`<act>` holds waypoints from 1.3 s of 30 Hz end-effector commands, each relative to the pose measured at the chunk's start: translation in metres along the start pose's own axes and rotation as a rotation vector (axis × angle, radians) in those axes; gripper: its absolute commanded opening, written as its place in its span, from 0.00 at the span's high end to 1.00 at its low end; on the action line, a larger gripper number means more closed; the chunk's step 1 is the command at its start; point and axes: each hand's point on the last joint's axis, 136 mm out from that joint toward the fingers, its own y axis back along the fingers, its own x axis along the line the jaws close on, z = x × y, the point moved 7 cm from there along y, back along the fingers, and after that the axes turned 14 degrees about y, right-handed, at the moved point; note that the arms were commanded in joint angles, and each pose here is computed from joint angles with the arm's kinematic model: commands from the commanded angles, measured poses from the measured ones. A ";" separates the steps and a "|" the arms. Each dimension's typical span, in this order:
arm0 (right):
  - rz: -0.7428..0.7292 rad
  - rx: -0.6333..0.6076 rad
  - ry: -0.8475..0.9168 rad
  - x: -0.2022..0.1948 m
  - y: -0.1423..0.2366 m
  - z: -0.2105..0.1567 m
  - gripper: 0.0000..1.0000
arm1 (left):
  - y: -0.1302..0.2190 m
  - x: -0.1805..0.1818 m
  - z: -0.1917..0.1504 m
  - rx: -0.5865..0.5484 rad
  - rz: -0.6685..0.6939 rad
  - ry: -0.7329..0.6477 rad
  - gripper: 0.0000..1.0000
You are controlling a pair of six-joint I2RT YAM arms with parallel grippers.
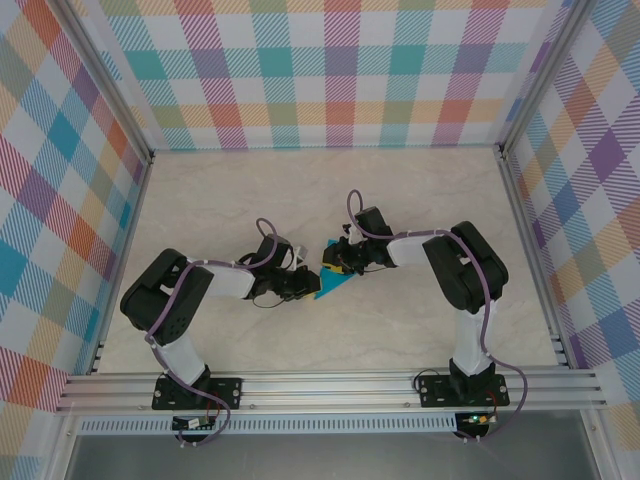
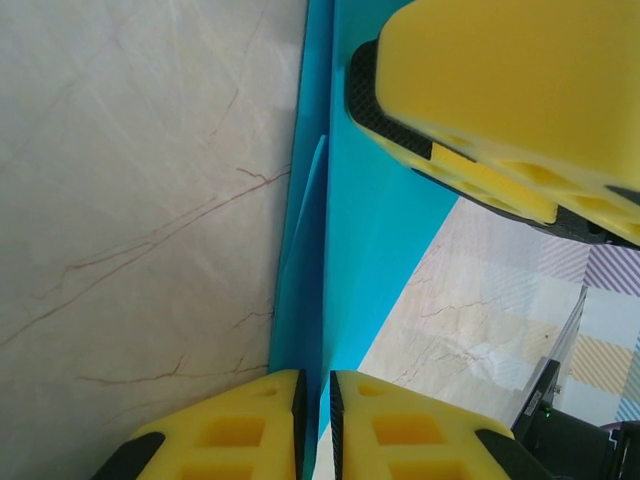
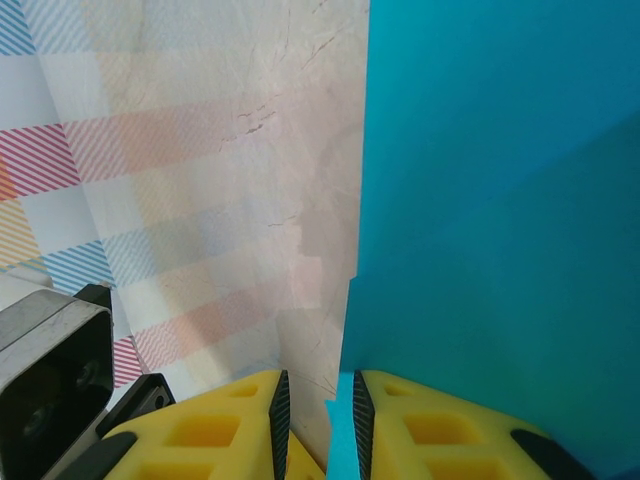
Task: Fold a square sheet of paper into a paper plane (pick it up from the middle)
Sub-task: Fourth fold the wing at the center of the table.
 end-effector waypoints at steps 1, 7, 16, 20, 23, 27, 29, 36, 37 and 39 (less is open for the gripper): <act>-0.103 0.034 -0.065 -0.028 -0.008 -0.017 0.74 | 0.002 0.008 -0.007 0.029 0.054 0.001 0.85; -0.103 0.035 -0.063 -0.028 -0.008 -0.017 0.74 | 0.004 0.010 -0.010 0.045 0.090 -0.008 0.89; -0.110 0.036 -0.065 -0.030 -0.007 -0.019 0.74 | 0.006 0.009 -0.016 0.084 0.127 -0.022 0.91; -0.112 0.037 -0.066 -0.031 -0.007 -0.020 0.74 | 0.006 0.011 -0.015 0.086 0.201 -0.027 0.95; -0.110 0.038 -0.064 -0.030 -0.007 -0.021 0.74 | 0.004 0.014 -0.016 0.093 0.250 -0.022 0.97; -0.117 0.035 -0.067 -0.032 -0.006 -0.021 0.74 | 0.006 0.020 -0.020 0.101 0.387 -0.036 0.96; -0.117 0.037 -0.068 -0.032 -0.006 -0.022 0.74 | 0.007 0.019 -0.023 0.095 0.428 -0.053 0.96; -0.124 0.034 -0.069 -0.033 -0.006 -0.022 0.74 | 0.013 0.022 -0.029 0.073 0.521 -0.055 0.87; -0.124 0.034 -0.068 -0.033 -0.006 -0.022 0.74 | 0.014 0.022 -0.030 0.070 0.524 -0.054 0.87; -0.123 0.033 -0.069 -0.032 -0.006 -0.022 0.74 | 0.016 0.018 -0.032 0.067 0.512 -0.059 0.85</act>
